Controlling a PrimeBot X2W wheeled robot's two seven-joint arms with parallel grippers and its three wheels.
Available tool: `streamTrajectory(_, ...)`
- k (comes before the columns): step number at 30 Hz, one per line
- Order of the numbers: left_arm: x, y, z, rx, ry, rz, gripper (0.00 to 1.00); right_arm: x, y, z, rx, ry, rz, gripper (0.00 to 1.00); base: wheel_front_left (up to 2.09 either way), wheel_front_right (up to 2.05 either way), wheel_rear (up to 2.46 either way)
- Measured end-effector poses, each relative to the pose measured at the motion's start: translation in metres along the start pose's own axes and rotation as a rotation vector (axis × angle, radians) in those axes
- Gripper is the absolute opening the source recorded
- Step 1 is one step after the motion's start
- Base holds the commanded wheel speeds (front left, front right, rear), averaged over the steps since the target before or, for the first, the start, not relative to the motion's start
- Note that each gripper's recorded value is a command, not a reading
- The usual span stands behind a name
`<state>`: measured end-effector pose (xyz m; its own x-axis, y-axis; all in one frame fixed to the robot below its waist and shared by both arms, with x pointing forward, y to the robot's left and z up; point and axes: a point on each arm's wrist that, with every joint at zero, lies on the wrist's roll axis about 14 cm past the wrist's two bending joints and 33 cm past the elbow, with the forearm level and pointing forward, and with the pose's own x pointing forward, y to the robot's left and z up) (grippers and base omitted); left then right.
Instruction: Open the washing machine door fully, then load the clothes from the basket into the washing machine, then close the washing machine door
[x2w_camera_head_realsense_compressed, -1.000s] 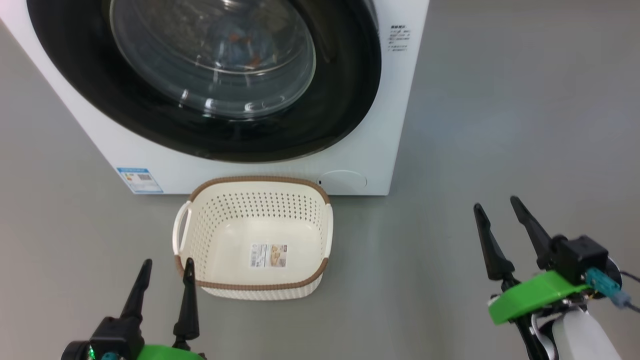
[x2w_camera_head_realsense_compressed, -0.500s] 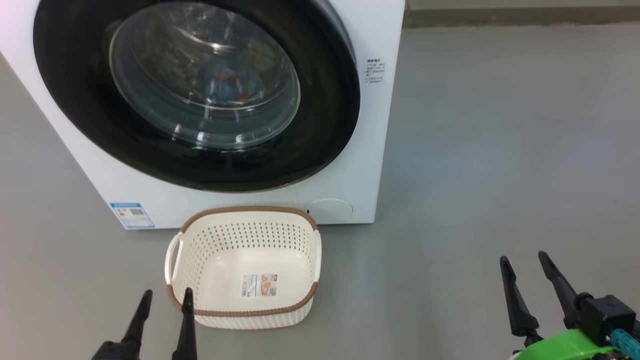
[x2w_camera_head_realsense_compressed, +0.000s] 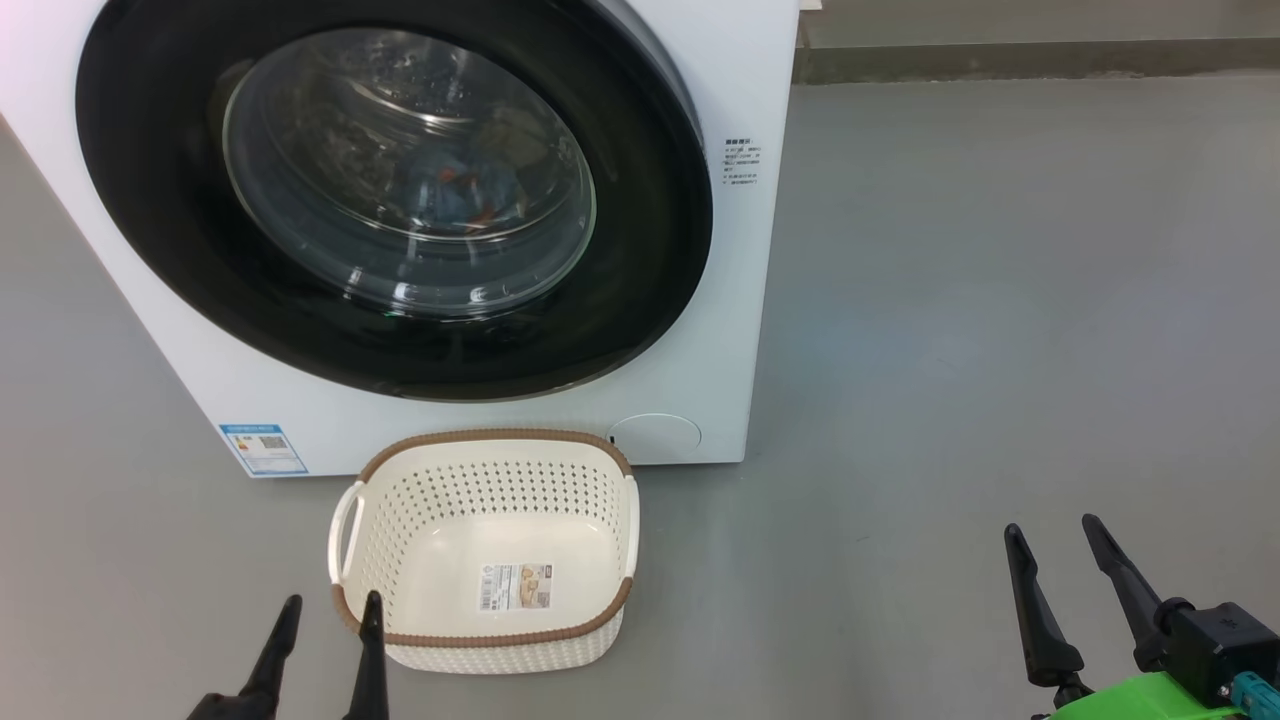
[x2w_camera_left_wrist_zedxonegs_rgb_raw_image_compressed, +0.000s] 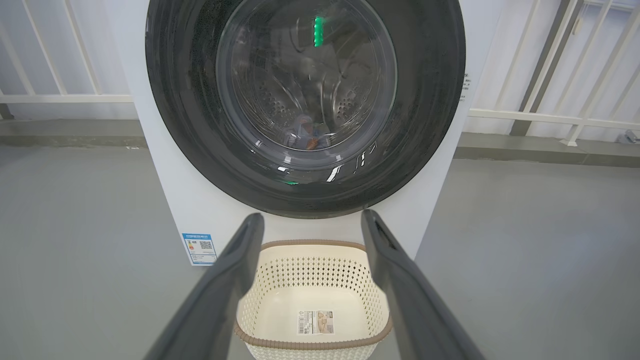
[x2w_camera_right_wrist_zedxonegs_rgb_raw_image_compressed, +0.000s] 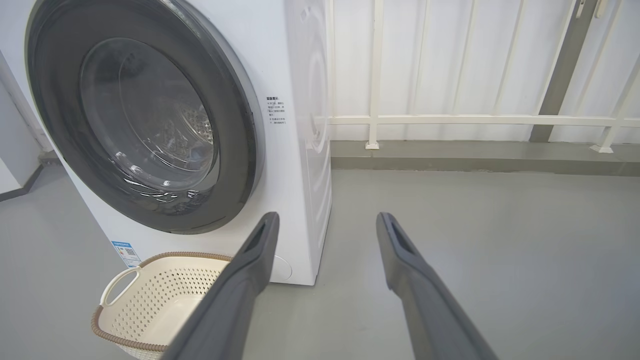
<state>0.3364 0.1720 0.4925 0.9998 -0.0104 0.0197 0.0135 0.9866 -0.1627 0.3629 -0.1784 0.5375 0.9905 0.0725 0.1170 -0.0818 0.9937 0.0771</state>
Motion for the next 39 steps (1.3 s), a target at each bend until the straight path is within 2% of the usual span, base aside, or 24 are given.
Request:
streamTrajectory(26, -0.001, 0.000, -0.001, 0.000, 0.004, 0.008, 1.00, -0.004, 0.000, -0.005, 0.009, 0.022, -0.003, 1.00, 0.00, 0.00, 0.00)
streamTrajectory(27, -0.001, 0.000, -0.003, -0.001, 0.009, 0.009, 0.00, -0.005, 0.000, -0.008, 0.010, 0.028, -0.004, 0.00, 0.00, 0.00, 0.00)
streamTrajectory(34, -0.013, -0.003, -0.031, -0.028, 0.097, 0.023, 0.00, -0.015, -0.001, -0.037, 0.033, 0.123, -0.017, 0.00, 0.00, 0.00, 0.00)
streamTrajectory(39, -0.013, -0.001, -0.034, -0.082, 0.115, 0.037, 0.00, -0.016, -0.004, -0.040, 0.093, 0.133, -0.034, 0.00, 0.00, 0.00, 0.00)
